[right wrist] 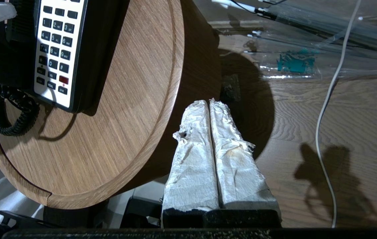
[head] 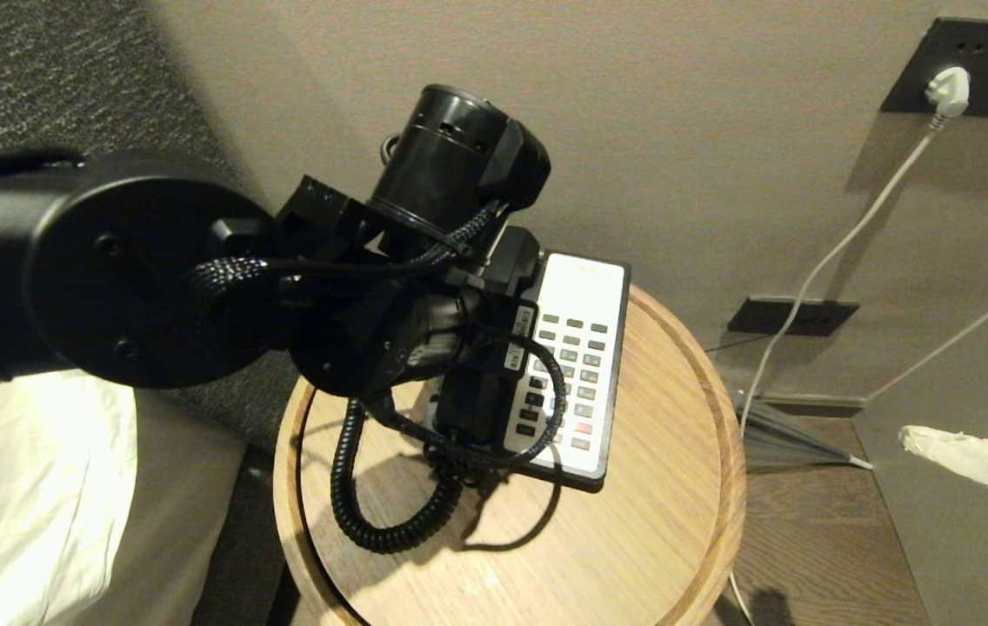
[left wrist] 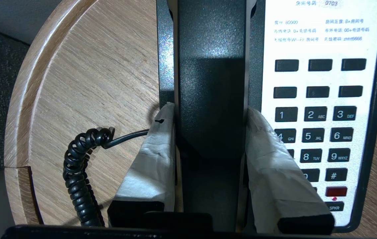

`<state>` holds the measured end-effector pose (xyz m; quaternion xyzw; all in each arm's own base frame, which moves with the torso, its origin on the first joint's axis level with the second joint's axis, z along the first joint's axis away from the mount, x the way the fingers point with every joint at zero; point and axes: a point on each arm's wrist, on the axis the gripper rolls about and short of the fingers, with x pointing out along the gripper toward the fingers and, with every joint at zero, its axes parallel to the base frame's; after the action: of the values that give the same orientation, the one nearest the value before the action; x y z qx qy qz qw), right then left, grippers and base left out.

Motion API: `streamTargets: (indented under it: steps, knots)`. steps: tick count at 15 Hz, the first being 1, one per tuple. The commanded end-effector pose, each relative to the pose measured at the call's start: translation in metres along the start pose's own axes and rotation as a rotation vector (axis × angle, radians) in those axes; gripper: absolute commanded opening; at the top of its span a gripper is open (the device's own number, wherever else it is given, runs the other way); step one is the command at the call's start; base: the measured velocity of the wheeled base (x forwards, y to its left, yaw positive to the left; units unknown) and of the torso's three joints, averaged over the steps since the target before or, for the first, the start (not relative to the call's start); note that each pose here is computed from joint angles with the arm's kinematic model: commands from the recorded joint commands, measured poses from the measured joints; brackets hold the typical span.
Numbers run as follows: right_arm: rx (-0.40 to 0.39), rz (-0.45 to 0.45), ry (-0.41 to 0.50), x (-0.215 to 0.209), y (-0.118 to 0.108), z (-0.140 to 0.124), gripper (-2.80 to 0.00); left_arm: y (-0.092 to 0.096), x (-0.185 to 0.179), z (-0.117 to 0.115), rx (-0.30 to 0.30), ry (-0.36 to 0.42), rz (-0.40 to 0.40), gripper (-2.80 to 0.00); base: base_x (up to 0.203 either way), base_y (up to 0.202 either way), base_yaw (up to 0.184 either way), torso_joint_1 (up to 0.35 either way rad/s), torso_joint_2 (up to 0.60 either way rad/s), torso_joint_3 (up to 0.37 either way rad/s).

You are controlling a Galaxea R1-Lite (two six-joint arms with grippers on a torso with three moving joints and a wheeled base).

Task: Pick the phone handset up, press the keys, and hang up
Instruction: Put the handset back

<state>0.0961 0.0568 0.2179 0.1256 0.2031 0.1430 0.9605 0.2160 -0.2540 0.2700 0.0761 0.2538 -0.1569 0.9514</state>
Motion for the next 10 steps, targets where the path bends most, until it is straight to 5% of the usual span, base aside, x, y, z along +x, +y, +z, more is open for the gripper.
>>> streamTargets:
  steps: [1,10]
  knots:
    - [0.003,-0.001,0.001,0.0001,0.0001,0.0,-2.8,-0.0007,0.0018,-0.0015,0.003,0.008,0.004,-2.8,0.0,0.0,0.0,0.0,0.0,0.0]
    - [0.0,-0.004,0.007,-0.0021,-0.0027,-0.0054,-2.8,-0.0047,0.0077,-0.0019,0.005,0.015,0.002,-2.8,0.0,0.0,0.0,0.0,0.0,0.0]
